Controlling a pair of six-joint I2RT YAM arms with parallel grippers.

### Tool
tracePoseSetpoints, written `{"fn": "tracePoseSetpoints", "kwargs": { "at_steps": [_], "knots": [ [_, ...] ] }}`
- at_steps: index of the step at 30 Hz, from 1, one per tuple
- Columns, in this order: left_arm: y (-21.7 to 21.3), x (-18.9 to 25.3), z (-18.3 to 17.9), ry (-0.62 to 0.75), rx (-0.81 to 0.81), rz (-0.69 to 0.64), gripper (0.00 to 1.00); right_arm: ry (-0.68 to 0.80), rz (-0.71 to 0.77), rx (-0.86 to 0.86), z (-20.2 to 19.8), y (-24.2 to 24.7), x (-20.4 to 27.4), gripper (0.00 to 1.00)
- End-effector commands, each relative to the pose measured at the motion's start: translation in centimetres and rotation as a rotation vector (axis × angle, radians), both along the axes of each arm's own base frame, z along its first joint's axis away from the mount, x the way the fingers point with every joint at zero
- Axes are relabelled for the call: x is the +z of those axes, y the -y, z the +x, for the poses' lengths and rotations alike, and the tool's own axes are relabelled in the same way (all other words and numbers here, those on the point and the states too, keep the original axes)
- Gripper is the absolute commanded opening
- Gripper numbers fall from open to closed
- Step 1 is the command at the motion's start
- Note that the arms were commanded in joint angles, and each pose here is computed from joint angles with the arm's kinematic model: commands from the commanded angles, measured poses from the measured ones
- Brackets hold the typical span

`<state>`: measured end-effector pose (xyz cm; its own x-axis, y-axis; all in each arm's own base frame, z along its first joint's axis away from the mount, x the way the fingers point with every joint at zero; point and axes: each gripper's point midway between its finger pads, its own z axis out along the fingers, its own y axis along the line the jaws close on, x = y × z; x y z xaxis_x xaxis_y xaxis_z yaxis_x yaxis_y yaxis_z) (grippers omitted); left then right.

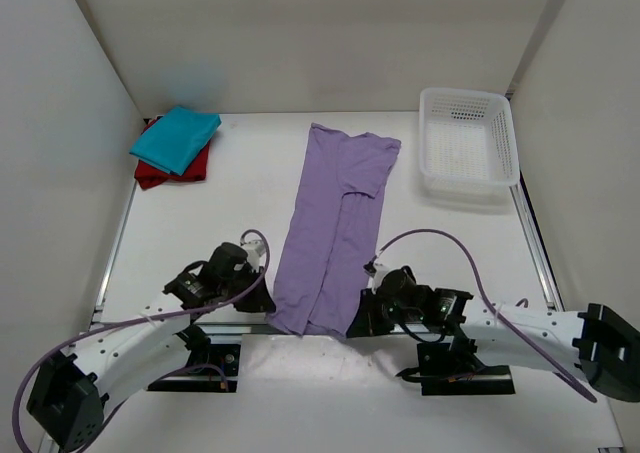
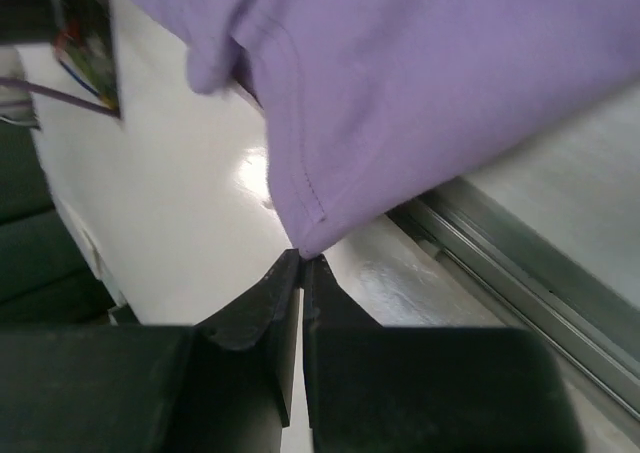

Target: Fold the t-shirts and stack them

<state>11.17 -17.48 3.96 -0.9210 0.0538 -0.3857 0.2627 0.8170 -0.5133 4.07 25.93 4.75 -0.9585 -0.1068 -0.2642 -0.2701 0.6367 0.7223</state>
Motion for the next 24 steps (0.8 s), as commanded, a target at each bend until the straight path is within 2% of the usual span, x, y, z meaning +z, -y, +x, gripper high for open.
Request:
{"fn": "tracePoseSetpoints", "kwargs": {
  "at_steps": [1,4,8,10,12,15,16,18,19,24],
  "knots": [
    [1.5,6.1,2.8,0.110,-0.005,-0.106,0.00,0.077,0.057,-0.072,3.1,-0.7,3.9,0.00],
    [2.2,9.4,5.9,0.186,0.033,-0.133,0.00,0.169,0.081,-0.126,7.2,0.3,6.5,0.00],
    [3.4,11.4,10.7,0.231,0.091,-0.159,0.00,0.274,0.086,-0.228,13.2,3.2,8.4,0.00],
    [4.2,13.1,13.4,0.272,0.111,-0.181,0.00,0.288,0.072,-0.278,15.8,4.8,8.4,0.00],
    [4.4,13.0,16.7,0.283,0.157,-0.167,0.00,0.345,0.064,-0.355,19.3,6.7,9.3,0.00],
    [5.2,14.1,21.1,0.305,0.186,-0.164,0.00,0.333,0.036,-0.424,23.1,8.3,8.6,0.00],
    [5.3,12.3,22.1,0.271,0.198,-0.119,0.00,0.359,0.038,-0.447,24.2,8.8,9.2,0.00],
    [5.8,12.6,24.7,0.294,0.193,-0.078,0.00,0.343,0.010,-0.458,25.9,9.2,8.3,0.00],
    [5.4,10.8,25.3,0.254,0.203,-0.036,0.00,0.364,-0.002,-0.472,27.0,9.3,8.7,0.00],
    [6.4,8.9,29.2,0.236,0.207,-0.014,0.00,0.331,-0.001,-0.509,30.9,10.0,7.2,0.00]
  ]
}}
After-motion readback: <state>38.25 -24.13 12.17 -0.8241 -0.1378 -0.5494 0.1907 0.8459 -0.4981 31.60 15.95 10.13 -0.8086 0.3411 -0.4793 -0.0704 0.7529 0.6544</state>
